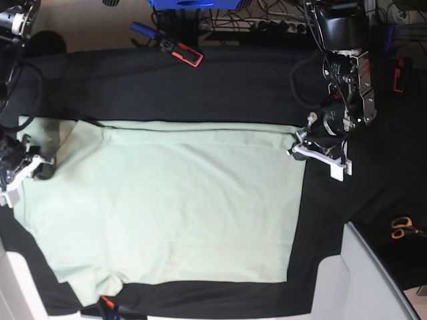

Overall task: Fold the T-shirt properly
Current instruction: 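Lift the shoulder edges and pull them toward the hem, then lay the folded shoulder edge down across the shirt body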

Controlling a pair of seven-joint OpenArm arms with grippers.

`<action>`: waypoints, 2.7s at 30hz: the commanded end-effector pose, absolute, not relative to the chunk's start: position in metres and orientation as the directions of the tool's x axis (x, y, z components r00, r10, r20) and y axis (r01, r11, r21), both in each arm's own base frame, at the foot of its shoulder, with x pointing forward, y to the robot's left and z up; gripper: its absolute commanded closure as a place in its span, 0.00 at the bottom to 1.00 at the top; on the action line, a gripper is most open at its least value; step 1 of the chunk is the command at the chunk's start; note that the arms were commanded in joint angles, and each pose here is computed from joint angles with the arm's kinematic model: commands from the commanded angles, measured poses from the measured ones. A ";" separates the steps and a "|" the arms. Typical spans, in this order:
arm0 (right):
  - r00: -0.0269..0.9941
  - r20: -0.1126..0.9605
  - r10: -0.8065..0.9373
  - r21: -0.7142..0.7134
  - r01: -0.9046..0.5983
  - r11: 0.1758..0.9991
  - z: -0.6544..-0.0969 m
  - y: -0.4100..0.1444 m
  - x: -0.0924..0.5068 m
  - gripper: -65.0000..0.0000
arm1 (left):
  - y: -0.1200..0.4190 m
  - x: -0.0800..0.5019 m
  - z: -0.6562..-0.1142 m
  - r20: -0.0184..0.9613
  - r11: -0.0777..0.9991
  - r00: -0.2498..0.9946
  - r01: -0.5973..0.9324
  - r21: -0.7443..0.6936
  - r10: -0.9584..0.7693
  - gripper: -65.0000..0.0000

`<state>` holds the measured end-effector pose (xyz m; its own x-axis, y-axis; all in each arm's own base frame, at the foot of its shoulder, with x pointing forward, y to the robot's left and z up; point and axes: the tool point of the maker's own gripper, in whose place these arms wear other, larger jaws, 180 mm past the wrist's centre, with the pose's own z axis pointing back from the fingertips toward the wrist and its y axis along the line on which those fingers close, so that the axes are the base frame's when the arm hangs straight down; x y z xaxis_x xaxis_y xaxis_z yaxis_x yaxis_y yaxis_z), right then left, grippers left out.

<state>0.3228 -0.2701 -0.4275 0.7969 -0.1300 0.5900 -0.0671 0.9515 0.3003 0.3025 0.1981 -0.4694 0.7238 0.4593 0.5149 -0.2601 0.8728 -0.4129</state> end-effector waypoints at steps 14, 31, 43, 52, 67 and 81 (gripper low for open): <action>0.753 0.648 -0.117 0.263 -0.077 0.962 -0.404 -0.288 0.357 1.00 | 0.205 0.338 -0.452 0.605 0.936 0.720 -0.197 -0.292 0.340 1.00; 0.734 0.673 -0.086 0.222 -0.090 0.971 -0.398 -0.289 0.383 1.00 | 0.203 0.368 -0.447 0.605 0.930 0.713 -0.197 -0.311 0.353 1.00; 0.715 0.694 -0.087 0.221 -0.096 0.971 -0.385 -0.290 0.397 1.00 | 0.200 0.376 -0.454 0.577 0.921 0.728 -0.208 -0.328 0.370 1.00; 0.732 0.680 -0.046 0.223 -0.147 0.964 -0.402 -0.274 0.408 1.00 | 0.202 0.376 -0.453 0.584 0.935 0.739 -0.186 -0.302 0.335 1.00; 0.715 0.695 -0.073 0.238 -0.133 0.962 -0.404 -0.276 0.415 1.00 | 0.201 0.388 -0.457 0.565 0.941 0.762 -0.175 -0.290 0.316 1.00; 0.681 0.732 0.013 0.194 -0.227 0.955 -0.392 -0.251 0.436 1.00 | 0.200 0.393 -0.456 0.578 0.965 0.778 -0.144 -0.219 0.248 1.00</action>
